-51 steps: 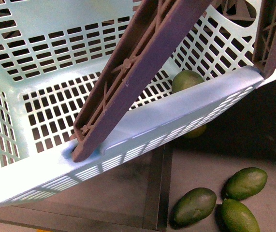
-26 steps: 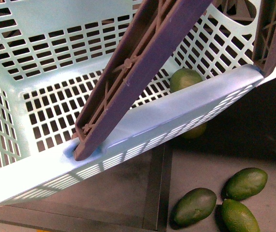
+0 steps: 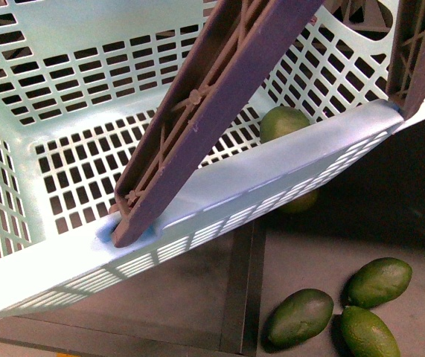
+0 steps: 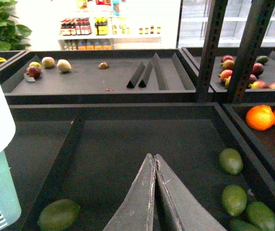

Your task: Pick mango and avocado into basket

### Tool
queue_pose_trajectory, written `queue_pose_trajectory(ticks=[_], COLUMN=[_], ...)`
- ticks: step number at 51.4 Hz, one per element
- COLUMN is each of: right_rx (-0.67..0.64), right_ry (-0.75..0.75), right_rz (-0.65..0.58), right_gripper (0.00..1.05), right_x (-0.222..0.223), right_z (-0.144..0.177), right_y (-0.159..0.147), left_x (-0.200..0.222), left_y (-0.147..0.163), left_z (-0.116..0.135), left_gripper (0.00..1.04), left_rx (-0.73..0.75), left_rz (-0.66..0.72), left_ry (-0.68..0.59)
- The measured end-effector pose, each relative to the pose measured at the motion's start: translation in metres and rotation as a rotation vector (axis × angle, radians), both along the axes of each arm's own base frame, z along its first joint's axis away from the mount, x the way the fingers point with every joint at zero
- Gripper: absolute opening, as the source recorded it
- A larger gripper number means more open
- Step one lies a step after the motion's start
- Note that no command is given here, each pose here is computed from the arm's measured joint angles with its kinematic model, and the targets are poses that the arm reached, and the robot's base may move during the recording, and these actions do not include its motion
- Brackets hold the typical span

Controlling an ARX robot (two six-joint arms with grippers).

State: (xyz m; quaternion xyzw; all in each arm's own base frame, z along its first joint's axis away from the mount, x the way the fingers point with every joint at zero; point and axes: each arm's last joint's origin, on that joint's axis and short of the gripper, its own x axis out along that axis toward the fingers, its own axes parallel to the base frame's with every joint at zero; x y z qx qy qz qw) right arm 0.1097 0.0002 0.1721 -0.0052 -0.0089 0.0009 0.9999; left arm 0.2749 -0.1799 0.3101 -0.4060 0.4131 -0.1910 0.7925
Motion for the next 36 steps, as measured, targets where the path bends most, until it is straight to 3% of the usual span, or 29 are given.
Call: queue_pose_trajectory(ticks=[24, 29, 36], right_rx=[0.0, 0.0, 0.0], right_ry=[0.006, 0.006, 0.005], right_rz=[-0.001, -0.002, -0.002], right_gripper=[0.02, 0.15, 0.45], right_x=[-0.013, -0.013, -0.013], right_z=[-0.003, -0.003, -0.003], right_y=[0.0, 0.0, 0.0], left_x=[0.0, 0.0, 0.0], left_y=[0.0, 0.0, 0.0], left_z=[0.0, 0.0, 0.0], left_gripper=[0.28, 0.28, 0.28], left_rx=[0.001, 0.0, 0.001], left_rz=[-0.001, 0.0, 0.0], left_ry=[-0.001, 0.0, 0.0])
